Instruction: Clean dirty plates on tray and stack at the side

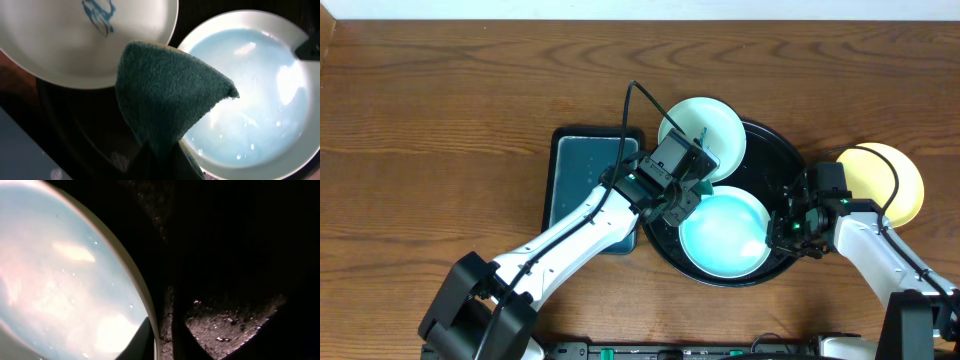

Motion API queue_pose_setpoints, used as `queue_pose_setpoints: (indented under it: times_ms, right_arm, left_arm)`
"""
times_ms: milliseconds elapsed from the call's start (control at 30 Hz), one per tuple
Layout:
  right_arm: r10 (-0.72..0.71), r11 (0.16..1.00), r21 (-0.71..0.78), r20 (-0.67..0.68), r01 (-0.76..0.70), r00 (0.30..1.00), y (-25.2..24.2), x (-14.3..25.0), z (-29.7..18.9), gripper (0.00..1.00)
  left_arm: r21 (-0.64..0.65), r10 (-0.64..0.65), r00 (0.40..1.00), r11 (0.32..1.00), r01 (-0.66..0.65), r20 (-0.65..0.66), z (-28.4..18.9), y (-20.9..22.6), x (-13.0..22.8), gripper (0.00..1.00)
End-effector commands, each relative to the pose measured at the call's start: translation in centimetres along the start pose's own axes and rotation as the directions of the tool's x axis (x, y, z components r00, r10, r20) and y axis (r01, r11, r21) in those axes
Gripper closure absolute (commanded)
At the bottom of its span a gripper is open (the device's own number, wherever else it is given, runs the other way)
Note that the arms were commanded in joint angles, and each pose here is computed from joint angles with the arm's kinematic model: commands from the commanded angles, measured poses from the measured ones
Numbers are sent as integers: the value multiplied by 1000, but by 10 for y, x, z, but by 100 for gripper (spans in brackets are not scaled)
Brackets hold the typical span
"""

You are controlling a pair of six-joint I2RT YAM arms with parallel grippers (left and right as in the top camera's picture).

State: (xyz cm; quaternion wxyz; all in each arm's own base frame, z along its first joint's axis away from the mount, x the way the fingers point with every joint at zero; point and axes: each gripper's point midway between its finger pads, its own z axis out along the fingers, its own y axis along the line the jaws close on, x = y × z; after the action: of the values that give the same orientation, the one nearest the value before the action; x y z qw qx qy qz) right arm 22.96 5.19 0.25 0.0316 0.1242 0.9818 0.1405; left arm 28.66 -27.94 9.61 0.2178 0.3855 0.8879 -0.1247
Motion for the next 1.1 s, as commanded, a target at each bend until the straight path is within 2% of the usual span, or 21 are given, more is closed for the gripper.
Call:
queue_pose_setpoints:
  times_ms: [0, 133, 367, 667, 933, 1067]
  right_arm:
    - [1, 1000, 28, 16, -1, 1000, -5, -3, 2, 87]
    - [-5, 1000, 24, 26, 5, 1000, -5, -2, 5, 88]
    - [-25, 1000, -3, 30, 25, 999, -5, 9, 21, 90]
    - [-35, 997, -62, 47, 38, 998, 5, 6, 23, 99]
    - [-59, 975, -205, 114, 82, 992, 33, -12, 13, 99]
    - [-72, 968, -226, 163, 109, 984, 41, -21, 1, 99]
  left_arm:
    - [-10, -17, 1000, 1000, 17, -23, 0, 2, 7, 92]
    - [-20, -19, 999, 1000, 18, -41, 0, 4, 11, 93]
    - [-218, -158, 986, 965, 145, -43, -5, 42, 19, 93]
    - [-303, -385, 922, 886, 352, -54, -17, 101, 47, 93]
    - [-351, -484, 875, 824, 445, -27, -27, 142, 63, 93]
    - [-363, -510, 860, 805, 469, -18, -31, 153, 68, 93]
